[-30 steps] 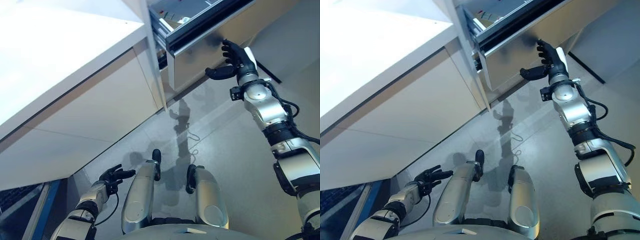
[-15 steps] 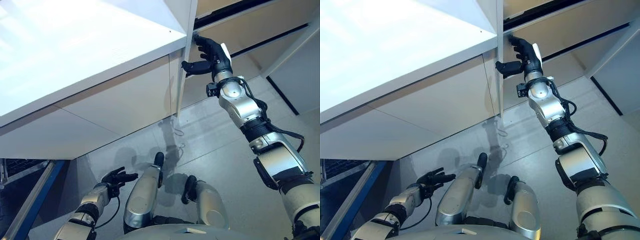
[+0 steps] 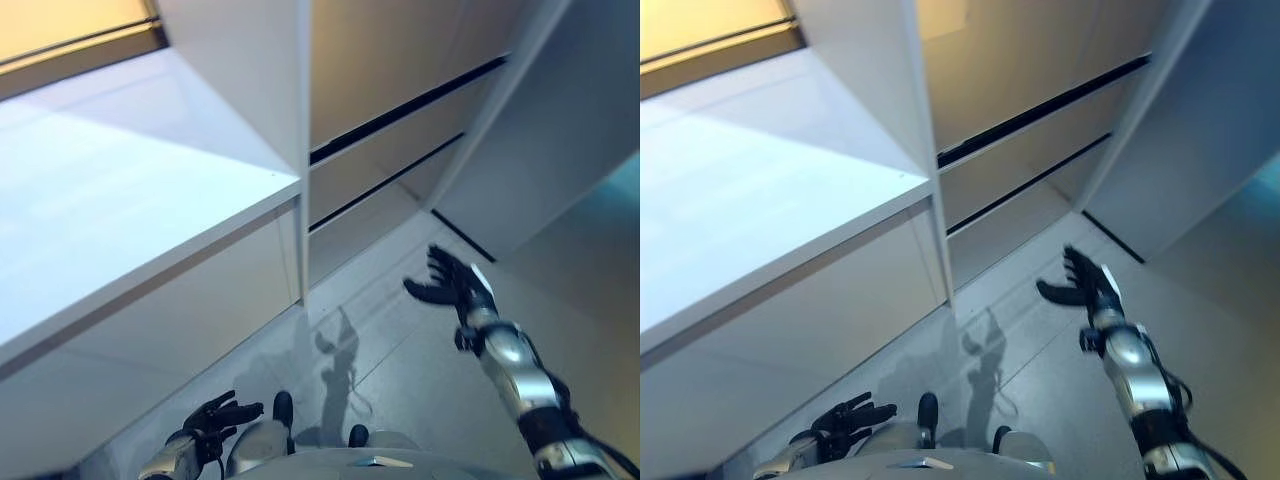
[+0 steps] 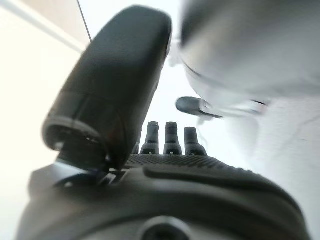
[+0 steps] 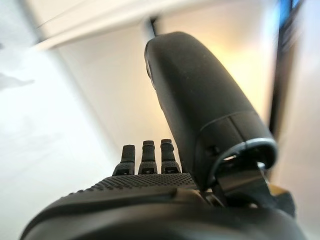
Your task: Put drinks into fridge and close the fridge
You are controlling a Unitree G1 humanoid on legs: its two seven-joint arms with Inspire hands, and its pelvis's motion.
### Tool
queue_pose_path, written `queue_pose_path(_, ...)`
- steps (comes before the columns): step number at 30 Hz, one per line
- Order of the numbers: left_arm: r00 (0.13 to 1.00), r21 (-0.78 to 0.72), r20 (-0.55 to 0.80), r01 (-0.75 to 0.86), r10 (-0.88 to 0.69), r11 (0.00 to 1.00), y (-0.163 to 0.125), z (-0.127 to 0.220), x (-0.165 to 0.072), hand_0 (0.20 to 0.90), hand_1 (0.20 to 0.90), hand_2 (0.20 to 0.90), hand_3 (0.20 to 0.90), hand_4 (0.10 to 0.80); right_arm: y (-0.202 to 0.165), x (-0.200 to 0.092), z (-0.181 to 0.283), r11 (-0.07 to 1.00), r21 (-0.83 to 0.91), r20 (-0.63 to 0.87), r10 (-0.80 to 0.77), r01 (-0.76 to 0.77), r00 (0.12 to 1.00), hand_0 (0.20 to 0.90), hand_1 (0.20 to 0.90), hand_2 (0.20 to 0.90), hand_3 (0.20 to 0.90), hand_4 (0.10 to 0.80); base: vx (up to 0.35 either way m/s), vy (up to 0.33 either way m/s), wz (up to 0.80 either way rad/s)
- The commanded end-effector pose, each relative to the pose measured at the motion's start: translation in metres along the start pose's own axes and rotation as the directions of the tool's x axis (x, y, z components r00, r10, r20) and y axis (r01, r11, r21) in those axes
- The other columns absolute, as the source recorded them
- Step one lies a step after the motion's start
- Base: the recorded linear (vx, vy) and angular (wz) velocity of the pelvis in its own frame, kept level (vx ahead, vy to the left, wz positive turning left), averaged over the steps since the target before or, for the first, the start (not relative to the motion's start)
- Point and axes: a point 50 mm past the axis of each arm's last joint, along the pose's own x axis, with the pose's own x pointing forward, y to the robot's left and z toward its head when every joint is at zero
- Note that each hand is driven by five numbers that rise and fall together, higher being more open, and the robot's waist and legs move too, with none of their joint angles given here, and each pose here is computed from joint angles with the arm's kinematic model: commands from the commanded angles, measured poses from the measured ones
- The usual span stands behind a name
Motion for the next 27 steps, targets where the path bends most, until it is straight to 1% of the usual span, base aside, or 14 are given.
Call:
queue_pose_path(1,0.996,-0.032,0.057,0.071,-0.069,0.997,-0.002,0.004,0.001,0.900,0.900,0.900,0.900,0.800,-0.006,-0.007,-0.019,0.996,-0.067,-0.022,-0.063,0.061,0.998,0.900,0.900,0.900,0.900,0.800,-0.089,-0.002,-0.38)
queue_pose_path(2,0.996,-0.022,0.038,0.081,-0.080,0.996,-0.001,-0.001,0.001,0.900,0.900,0.900,0.900,0.800,-0.012,-0.020,-0.064,0.994,-0.088,-0.185,-0.079,0.064,0.979,0.900,0.900,0.900,0.900,0.800,-0.065,-0.007,-0.20)
queue_pose_path(4,0.994,-0.015,0.015,0.107,-0.107,0.994,-0.003,-0.003,0.002,0.900,0.900,0.900,0.900,0.800,-0.010,-0.030,-0.089,0.997,-0.082,-0.310,-0.036,0.011,0.950,0.900,0.900,0.900,0.900,0.800,-0.045,-0.024,-0.15)
queue_pose_path(5,0.992,0.021,-0.008,0.129,-0.129,0.991,-0.004,-0.008,0.003,0.900,0.900,0.900,0.900,0.800,-0.004,-0.048,-0.122,0.994,-0.086,-0.464,0.025,-0.074,0.885,0.900,0.900,0.900,0.900,0.800,-0.033,-0.031,-0.12)
queue_pose_path(6,0.991,0.030,-0.014,0.135,-0.134,0.990,-0.006,-0.010,0.003,0.900,0.900,0.900,0.900,0.800,-0.001,-0.057,-0.136,0.990,-0.084,-0.542,0.047,-0.110,0.839,0.900,0.900,0.900,0.900,0.800,-0.023,-0.024,-0.09)
queue_pose_path(7,0.990,0.032,-0.017,0.137,-0.137,0.990,-0.006,-0.010,0.004,0.900,0.900,0.900,0.900,0.800,-0.001,-0.059,-0.139,0.989,-0.083,-0.563,0.053,-0.120,0.824,0.900,0.900,0.900,0.900,0.800,0.000,0.000,0.00)
queue_pose_path(8,0.989,0.047,-0.031,0.147,-0.146,0.988,-0.008,-0.012,0.005,0.900,0.900,0.900,0.900,0.800,0.004,-0.074,-0.157,0.988,-0.057,-0.661,0.069,-0.142,0.748,0.900,0.900,0.900,0.900,0.800,0.000,0.000,0.00)
queue_pose_path(10,0.988,0.078,-0.038,0.151,-0.148,0.985,-0.012,-0.015,0.005,0.900,0.900,0.900,0.900,0.800,0.007,-0.081,-0.165,0.989,-0.013,-0.715,0.095,-0.149,0.693,0.900,0.900,0.900,0.900,0.800,0.000,0.000,0.00)
queue_pose_path(12,0.987,0.068,-0.032,0.158,-0.156,0.985,-0.015,-0.016,0.006,0.900,0.900,0.900,0.900,0.800,0.012,-0.083,-0.167,0.984,0.002,-0.738,0.121,-0.176,0.664,0.900,0.900,0.900,0.900,0.800,0.000,0.000,0.00)
queue_pose_path(20,0.988,0.081,-0.037,0.151,-0.149,0.985,-0.019,-0.016,0.007,0.900,0.900,0.900,0.900,0.800,0.014,-0.089,-0.173,0.972,-0.019,-0.800,0.126,-0.235,0.587,0.900,0.900,0.900,0.900,0.800,0.000,0.000,0.00)
queue_pose_path(27,0.990,0.043,-0.017,0.144,-0.143,0.989,-0.023,-0.010,0.009,0.900,0.900,0.900,0.900,0.800,0.019,-0.091,-0.175,0.966,-0.006,-0.806,0.148,-0.259,0.573,0.900,0.900,0.900,0.900,0.800,0.000,-0.002,-0.01)
